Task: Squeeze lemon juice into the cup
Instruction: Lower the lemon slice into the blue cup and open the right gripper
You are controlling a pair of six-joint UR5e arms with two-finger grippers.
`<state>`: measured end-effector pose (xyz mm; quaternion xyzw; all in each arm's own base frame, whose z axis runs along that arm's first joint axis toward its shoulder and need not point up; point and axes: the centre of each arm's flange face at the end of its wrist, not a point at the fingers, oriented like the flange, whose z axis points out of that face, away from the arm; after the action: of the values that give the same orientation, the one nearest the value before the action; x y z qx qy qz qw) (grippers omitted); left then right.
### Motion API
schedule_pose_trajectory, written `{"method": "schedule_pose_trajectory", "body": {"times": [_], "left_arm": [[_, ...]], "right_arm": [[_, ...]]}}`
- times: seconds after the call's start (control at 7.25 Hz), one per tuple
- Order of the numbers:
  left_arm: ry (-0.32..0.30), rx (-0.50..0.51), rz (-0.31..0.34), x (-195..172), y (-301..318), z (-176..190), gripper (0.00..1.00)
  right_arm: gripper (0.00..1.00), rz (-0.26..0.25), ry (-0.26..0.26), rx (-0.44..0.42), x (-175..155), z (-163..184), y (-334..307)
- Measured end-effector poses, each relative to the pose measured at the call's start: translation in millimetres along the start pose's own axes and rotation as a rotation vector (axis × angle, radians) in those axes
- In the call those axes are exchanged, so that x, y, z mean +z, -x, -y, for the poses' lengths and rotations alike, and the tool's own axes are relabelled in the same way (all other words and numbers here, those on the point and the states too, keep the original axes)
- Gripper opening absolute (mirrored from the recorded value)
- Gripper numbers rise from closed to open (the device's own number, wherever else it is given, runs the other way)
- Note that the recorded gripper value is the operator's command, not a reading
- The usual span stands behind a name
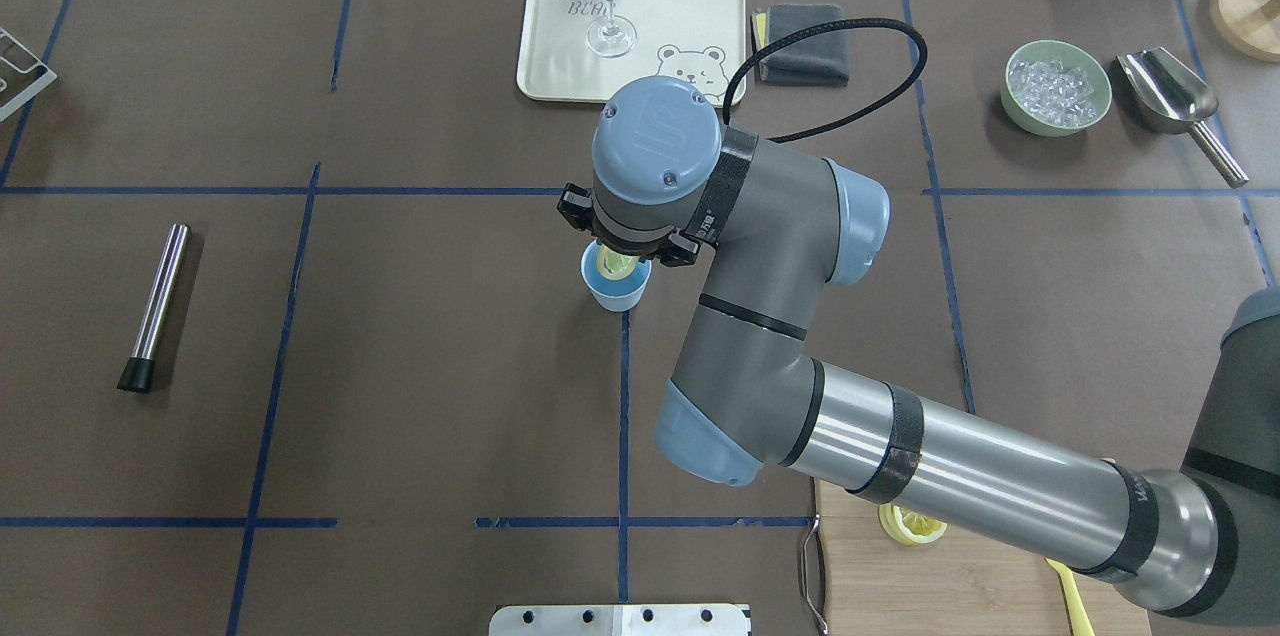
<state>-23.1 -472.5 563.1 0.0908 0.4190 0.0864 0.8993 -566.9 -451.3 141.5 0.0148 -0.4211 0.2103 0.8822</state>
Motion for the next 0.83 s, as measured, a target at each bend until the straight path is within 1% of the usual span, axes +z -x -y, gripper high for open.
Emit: {"method": "schedule_pose_trajectory", "body": {"times": [0.41, 0.69, 0.83], "left_arm": [[0.001, -0.001, -0.001, 0.4, 0.4, -0.2, 1.00], [0.002, -0.002, 0.000, 0.5, 0.6, -0.2, 1.00], [0.002, -0.002, 0.000, 0.5, 0.7, -0.3, 1.00]], "right_arm": [[0.68, -0.005, 0.006, -0.006, 4.1, -5.9, -1.3], [0.70, -0.002, 0.007, -0.006, 4.9, -6.7, -1.8], [0.80, -0.002, 0.007, -0.007, 5.0, -6.9, -1.8]]}}
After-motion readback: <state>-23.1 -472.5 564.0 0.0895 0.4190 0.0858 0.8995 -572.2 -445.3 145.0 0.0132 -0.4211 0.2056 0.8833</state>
